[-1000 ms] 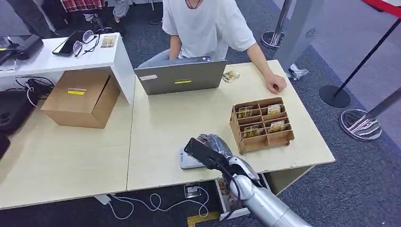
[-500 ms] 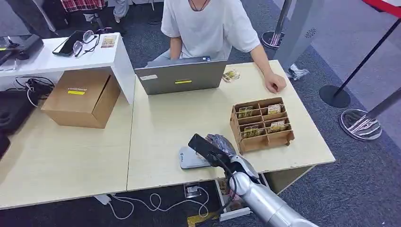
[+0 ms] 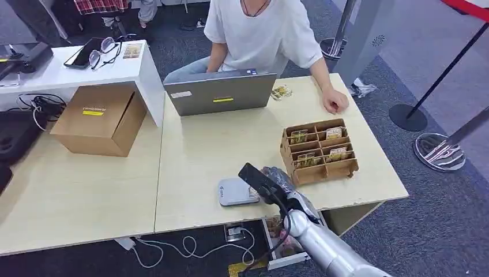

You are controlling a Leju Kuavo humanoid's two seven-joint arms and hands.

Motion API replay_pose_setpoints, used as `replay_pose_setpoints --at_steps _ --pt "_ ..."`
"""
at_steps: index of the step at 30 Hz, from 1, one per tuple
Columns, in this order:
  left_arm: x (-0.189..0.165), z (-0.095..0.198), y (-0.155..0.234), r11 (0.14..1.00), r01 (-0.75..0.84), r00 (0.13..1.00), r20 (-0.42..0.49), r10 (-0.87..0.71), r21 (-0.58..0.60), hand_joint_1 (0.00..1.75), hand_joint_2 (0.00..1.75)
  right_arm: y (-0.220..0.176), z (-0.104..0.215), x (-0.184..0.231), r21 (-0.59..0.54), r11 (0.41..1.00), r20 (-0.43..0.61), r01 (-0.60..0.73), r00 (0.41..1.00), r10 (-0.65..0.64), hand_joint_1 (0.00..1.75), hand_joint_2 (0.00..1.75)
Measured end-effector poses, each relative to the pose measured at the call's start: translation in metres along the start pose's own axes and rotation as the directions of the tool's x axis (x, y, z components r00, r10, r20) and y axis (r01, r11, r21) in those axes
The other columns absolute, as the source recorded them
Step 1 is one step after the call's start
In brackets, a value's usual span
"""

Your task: Pass the card to the sensor for recognition and then transmit it.

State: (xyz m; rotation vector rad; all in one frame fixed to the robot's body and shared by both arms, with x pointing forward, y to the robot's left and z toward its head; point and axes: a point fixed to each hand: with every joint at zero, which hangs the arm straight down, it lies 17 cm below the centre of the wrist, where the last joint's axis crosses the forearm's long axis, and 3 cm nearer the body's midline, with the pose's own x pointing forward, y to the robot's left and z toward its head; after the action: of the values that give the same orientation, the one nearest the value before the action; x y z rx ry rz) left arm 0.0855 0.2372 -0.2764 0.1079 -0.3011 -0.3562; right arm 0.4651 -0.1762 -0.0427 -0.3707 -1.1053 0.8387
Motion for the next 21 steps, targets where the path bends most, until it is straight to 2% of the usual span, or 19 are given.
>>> replay_pose_setpoints --at_steps 9,21 --pt "0.002 0.0 -0.001 1.0 0.008 1.0 -0.003 -0.008 -0.009 0.0 0.0 -0.002 -0.001 0.0 -0.01 0.999 0.009 -0.048 0.999 0.048 1.75 1.75" --pt "0.004 0.0 -0.001 1.0 0.013 1.0 -0.003 -0.013 -0.017 0.0 0.0 0.002 0.001 0.033 0.0 0.998 0.08 -0.056 0.995 0.055 1.75 1.75"
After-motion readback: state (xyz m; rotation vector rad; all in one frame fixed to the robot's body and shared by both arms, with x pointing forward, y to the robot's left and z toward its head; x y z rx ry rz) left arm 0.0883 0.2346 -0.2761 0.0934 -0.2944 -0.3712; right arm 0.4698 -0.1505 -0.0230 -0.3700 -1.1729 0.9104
